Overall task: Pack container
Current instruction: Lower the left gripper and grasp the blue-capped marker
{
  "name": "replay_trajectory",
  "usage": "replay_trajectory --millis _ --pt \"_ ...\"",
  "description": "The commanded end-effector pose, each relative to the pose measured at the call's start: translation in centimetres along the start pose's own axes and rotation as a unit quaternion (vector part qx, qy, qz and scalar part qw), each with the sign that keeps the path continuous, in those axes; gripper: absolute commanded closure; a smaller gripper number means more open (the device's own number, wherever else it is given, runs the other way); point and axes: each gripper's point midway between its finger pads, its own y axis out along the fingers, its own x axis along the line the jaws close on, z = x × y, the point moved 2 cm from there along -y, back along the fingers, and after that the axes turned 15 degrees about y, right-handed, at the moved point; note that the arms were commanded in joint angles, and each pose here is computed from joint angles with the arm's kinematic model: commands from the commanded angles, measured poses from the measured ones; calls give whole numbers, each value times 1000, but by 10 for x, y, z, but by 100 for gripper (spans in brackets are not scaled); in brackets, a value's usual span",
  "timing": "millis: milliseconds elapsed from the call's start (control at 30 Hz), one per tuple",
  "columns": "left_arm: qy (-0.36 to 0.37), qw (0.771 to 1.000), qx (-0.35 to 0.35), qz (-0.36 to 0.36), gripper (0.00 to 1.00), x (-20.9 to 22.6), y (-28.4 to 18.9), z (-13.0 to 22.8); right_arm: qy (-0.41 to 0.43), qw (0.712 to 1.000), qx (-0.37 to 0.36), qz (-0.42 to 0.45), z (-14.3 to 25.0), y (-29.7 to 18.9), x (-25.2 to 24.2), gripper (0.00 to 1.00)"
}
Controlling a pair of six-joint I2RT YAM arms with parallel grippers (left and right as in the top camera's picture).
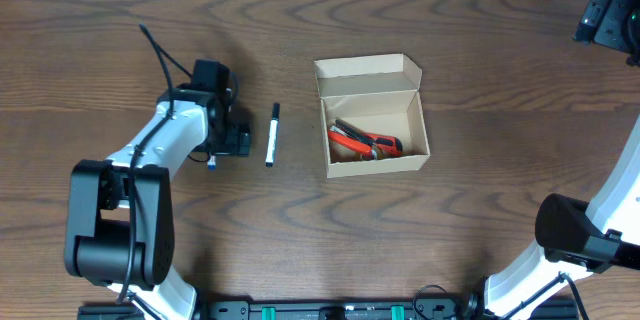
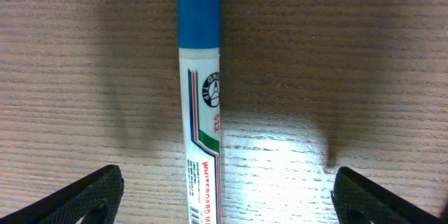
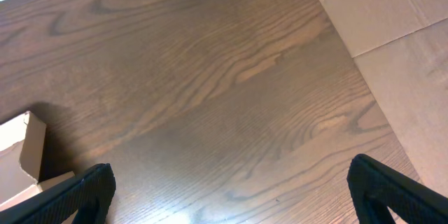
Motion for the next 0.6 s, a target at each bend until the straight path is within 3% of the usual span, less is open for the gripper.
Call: replay_trajectory --millis 0,567 --pt "-11 1000 12 -26 5 9 5 4 8 1000 -3 6 -1 0 -3 1" --pt "-23 998 53 8 5 3 33 17 8 1000 -3 6 -1 0 -3 1"
